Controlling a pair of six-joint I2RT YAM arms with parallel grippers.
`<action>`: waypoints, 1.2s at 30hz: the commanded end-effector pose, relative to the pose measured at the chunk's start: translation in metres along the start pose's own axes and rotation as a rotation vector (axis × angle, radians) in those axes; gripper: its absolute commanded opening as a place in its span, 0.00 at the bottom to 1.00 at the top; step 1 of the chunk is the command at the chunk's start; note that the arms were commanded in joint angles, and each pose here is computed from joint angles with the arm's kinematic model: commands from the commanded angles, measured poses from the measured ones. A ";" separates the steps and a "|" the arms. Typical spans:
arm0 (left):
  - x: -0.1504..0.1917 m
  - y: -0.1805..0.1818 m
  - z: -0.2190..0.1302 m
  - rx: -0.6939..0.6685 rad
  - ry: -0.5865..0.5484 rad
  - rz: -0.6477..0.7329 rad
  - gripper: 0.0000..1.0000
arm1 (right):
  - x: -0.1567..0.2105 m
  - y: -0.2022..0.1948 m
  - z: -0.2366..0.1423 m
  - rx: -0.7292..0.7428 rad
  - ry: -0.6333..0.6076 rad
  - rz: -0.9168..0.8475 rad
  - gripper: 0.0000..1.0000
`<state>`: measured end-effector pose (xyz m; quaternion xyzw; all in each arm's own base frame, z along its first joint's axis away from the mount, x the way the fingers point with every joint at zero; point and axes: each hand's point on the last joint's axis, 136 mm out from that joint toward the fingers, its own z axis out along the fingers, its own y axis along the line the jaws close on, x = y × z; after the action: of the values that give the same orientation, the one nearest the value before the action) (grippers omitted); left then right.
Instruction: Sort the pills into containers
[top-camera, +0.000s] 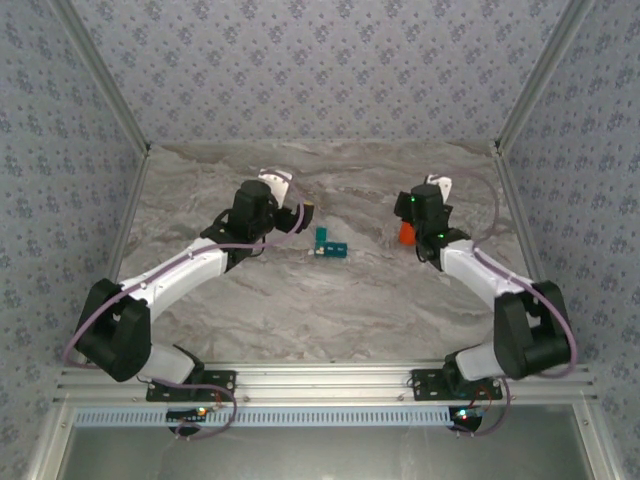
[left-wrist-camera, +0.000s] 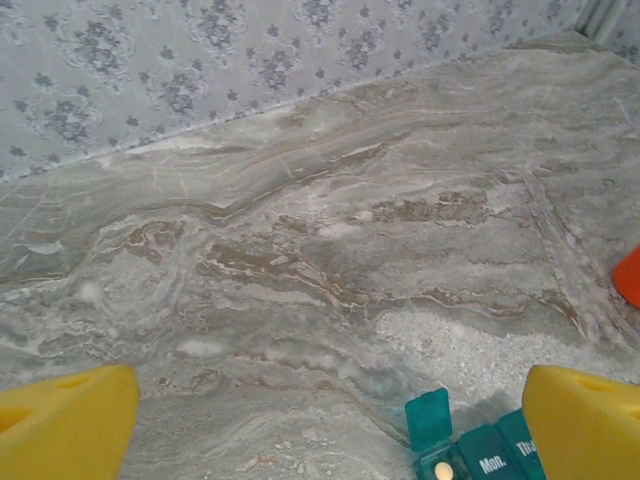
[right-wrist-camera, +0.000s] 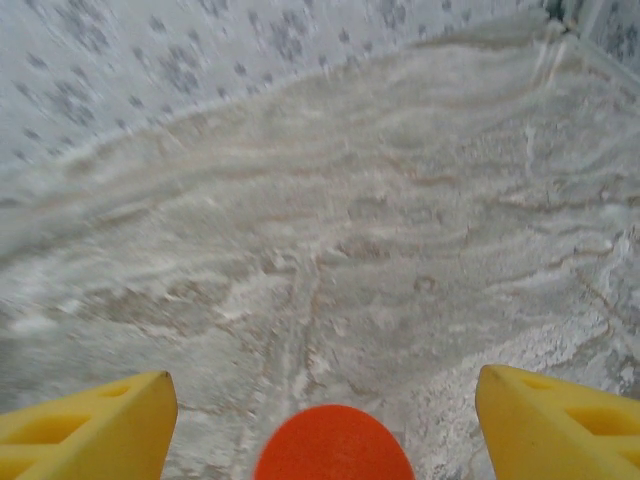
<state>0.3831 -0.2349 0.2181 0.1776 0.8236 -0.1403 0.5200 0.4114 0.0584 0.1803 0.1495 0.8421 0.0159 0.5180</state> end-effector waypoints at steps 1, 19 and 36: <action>-0.018 0.016 -0.004 -0.072 -0.051 -0.047 0.98 | -0.039 0.015 -0.023 -0.094 -0.032 0.052 0.80; 0.007 0.082 0.003 -0.311 0.023 -0.233 0.98 | 0.022 0.149 -0.057 -0.616 0.517 -0.063 0.78; 0.048 0.062 0.066 -0.226 0.460 -0.157 0.31 | 0.153 0.132 -0.020 -0.450 0.875 -0.226 0.74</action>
<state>0.4548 -0.1944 0.1547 0.0629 0.9249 -0.0371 0.3732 0.3669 0.2290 0.0874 -0.0591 0.9623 0.2181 0.1517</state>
